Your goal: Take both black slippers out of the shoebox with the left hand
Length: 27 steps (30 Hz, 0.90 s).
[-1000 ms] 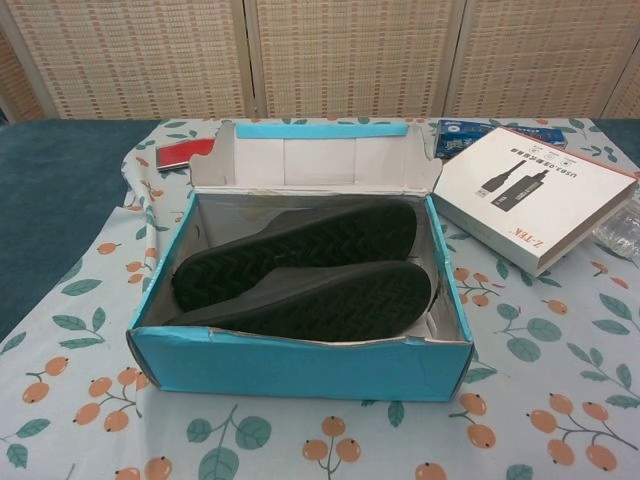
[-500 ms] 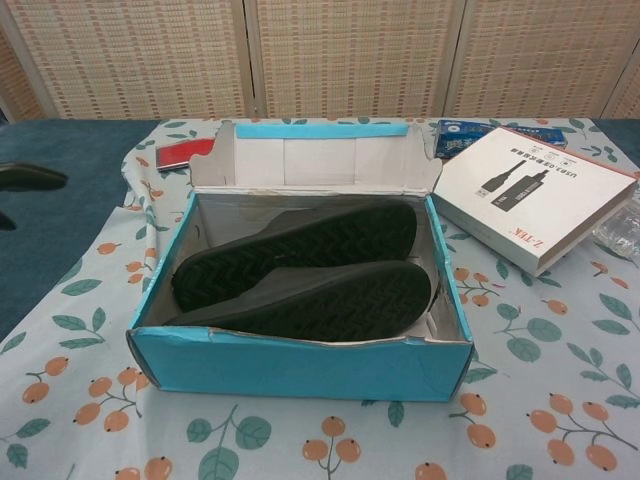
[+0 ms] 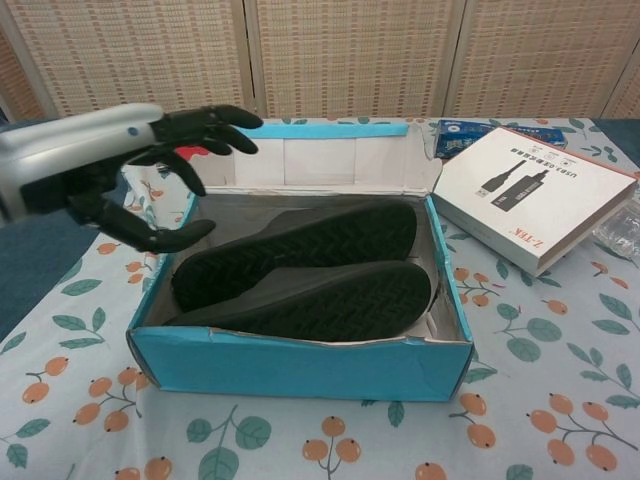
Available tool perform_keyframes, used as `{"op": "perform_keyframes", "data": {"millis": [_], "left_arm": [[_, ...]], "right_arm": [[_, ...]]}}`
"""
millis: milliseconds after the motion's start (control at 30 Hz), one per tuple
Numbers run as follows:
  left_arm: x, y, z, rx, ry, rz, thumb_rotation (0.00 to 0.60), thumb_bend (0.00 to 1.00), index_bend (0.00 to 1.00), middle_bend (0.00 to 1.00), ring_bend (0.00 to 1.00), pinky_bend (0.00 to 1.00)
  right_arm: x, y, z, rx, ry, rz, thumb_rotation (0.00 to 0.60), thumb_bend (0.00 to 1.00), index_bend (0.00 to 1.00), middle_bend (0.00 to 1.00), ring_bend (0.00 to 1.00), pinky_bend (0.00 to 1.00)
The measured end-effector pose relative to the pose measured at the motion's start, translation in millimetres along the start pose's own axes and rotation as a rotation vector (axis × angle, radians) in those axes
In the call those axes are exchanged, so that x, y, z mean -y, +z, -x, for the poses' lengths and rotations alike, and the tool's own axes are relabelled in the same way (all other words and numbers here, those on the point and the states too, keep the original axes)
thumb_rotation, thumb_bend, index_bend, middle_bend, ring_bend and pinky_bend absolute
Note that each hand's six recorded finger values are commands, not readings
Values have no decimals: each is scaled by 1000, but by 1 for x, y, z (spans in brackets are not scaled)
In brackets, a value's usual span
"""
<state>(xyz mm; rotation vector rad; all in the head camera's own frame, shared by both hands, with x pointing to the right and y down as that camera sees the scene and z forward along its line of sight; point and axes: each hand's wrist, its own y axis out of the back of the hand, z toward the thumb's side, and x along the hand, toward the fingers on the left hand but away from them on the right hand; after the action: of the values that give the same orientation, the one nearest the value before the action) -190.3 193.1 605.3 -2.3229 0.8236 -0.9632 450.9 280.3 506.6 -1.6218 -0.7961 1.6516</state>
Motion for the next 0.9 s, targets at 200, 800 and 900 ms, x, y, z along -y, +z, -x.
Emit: {"op": "perform_keyframes", "data": {"millis": [200, 800, 900], "left_arm": [[26, 11, -31, 23, -58, -7, 600, 416, 36, 123, 86, 319], [54, -1, -68, 3, -46, -222, 600, 416, 67, 145, 101, 333], [55, -3, -69, -9, -48, -241, 600, 414, 82, 145, 101, 341]], "right_arm": [[-4, -2, 0, 12, -10, 10, 517, 114, 0, 0, 0, 0], [-5, -10, 1, 34, 13, 29, 516, 114, 0, 0, 0, 0], [-5, -10, 1, 35, 15, 31, 516, 114, 0, 0, 0, 0]]}}
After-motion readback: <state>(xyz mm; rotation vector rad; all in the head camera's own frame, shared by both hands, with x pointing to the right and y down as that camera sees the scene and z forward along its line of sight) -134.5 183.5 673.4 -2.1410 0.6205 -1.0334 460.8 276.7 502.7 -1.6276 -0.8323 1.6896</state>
